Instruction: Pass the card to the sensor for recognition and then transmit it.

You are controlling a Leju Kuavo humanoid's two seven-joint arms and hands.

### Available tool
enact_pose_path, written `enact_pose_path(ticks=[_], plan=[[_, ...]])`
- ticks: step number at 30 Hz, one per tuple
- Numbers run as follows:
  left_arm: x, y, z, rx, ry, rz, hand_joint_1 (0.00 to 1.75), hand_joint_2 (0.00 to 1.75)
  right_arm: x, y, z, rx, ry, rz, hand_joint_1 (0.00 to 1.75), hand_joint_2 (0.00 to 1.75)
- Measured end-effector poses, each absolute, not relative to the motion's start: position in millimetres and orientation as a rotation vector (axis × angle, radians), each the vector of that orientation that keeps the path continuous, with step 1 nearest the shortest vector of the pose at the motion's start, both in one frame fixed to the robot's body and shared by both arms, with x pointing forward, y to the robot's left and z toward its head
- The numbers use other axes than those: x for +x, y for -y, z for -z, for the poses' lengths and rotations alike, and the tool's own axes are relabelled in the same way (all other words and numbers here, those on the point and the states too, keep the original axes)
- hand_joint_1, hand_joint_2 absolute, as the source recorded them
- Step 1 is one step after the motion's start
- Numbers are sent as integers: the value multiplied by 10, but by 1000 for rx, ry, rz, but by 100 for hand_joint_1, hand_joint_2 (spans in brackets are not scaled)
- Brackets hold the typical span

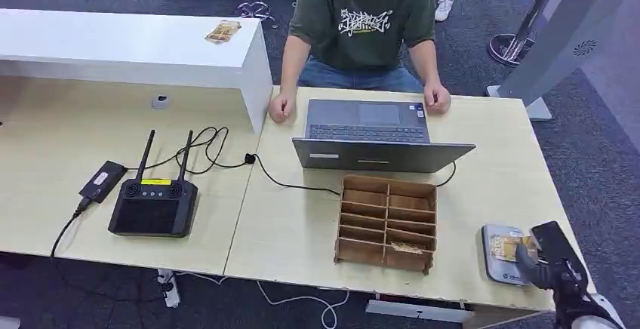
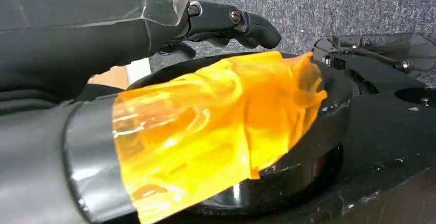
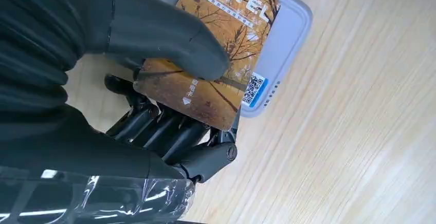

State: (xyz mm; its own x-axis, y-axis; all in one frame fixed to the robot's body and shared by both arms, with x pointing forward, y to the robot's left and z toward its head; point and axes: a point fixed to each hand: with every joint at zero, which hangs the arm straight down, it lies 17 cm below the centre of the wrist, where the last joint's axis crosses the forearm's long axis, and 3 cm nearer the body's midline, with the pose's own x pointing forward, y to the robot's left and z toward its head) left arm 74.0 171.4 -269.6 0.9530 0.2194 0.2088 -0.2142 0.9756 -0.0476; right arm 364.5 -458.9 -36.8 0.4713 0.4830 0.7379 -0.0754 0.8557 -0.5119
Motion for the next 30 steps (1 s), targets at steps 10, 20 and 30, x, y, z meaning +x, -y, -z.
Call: enact_pose_path(ticks=[10,20,30], plan=[[741,-1723,2697,-23,216,-219,0,0,3653,4570,380,-441,1031,-374,175,175],[752,-1726,2694,-40,222,-220,0,0,3810,4446,122,-470,1174,-348,175,175],[755,-1707,2687,-56,229,-228,0,0,3922,4061,-428,-453,1395,-349,175,175]])
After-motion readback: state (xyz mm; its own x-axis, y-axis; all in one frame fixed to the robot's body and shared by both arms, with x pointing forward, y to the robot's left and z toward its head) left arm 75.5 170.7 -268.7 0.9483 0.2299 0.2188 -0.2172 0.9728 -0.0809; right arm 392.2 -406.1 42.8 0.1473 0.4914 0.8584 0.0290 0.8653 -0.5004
